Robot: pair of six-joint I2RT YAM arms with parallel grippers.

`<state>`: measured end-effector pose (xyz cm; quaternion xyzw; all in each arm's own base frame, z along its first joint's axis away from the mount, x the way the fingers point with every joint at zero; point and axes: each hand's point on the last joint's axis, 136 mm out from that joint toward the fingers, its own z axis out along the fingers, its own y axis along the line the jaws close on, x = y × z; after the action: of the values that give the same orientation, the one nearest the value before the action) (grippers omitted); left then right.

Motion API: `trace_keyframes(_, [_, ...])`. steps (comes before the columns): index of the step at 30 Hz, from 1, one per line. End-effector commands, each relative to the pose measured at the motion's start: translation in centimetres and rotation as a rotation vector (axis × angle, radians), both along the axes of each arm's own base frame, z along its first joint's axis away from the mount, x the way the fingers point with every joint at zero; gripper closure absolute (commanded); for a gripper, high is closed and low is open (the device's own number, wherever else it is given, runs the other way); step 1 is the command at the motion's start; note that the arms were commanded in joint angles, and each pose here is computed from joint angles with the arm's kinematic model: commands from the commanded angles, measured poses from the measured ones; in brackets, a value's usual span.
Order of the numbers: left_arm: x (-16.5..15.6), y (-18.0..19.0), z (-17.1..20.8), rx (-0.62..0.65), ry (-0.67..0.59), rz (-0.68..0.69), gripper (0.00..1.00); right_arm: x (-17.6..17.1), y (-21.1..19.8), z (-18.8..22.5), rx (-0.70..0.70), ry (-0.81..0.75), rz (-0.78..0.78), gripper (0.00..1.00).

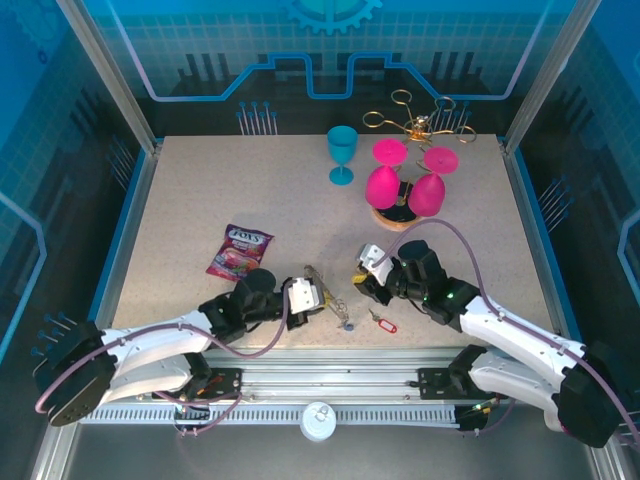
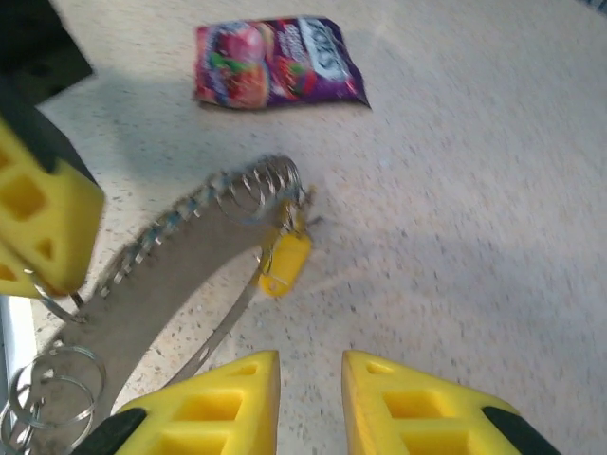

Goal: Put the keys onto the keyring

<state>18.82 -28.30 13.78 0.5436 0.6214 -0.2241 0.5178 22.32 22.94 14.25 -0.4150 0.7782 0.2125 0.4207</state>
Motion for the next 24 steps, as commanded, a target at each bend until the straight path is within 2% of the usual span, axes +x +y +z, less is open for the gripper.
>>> trace_keyframes(1, [1.4, 0.8, 0.7, 0.082, -0.221, 0.020, 1.00, 0.4, -1.6, -0.5, 0.009, 0.131, -0.171, 0.76])
trace_keyframes(5, [1.7, 0.9, 0.5, 0.132, -0.302, 0.015, 1.00, 0.4, -2.9, -1.4, 0.012, 0.193, -0.282, 0.79])
trace_keyframes(8, [2.1, 1.0, 0.5, 0.151, -0.338, 0.024, 1.00, 1.0, -4.3, -1.9, 0.028, 0.242, -0.424, 0.83])
trace_keyframes(14, [2.2, 0.9, 0.3, 0.161, -0.335, 0.028, 1.00, 0.4, -6.4, -3.7, -0.018, 0.441, -0.658, 0.89])
trace_keyframes(21, [2.5, 0.6, -0.2, 0.161, -0.265, 0.043, 1.00, -3.4, -6.8, -6.8, -0.223, 0.784, -0.737, 0.82])
trace_keyframes(24, [2.4, 0.4, -0.3, 0.148, -0.233, 0.044, 1.00, -4.4, -7.1, -8.2, -0.287, 0.854, -0.759, 0.76])
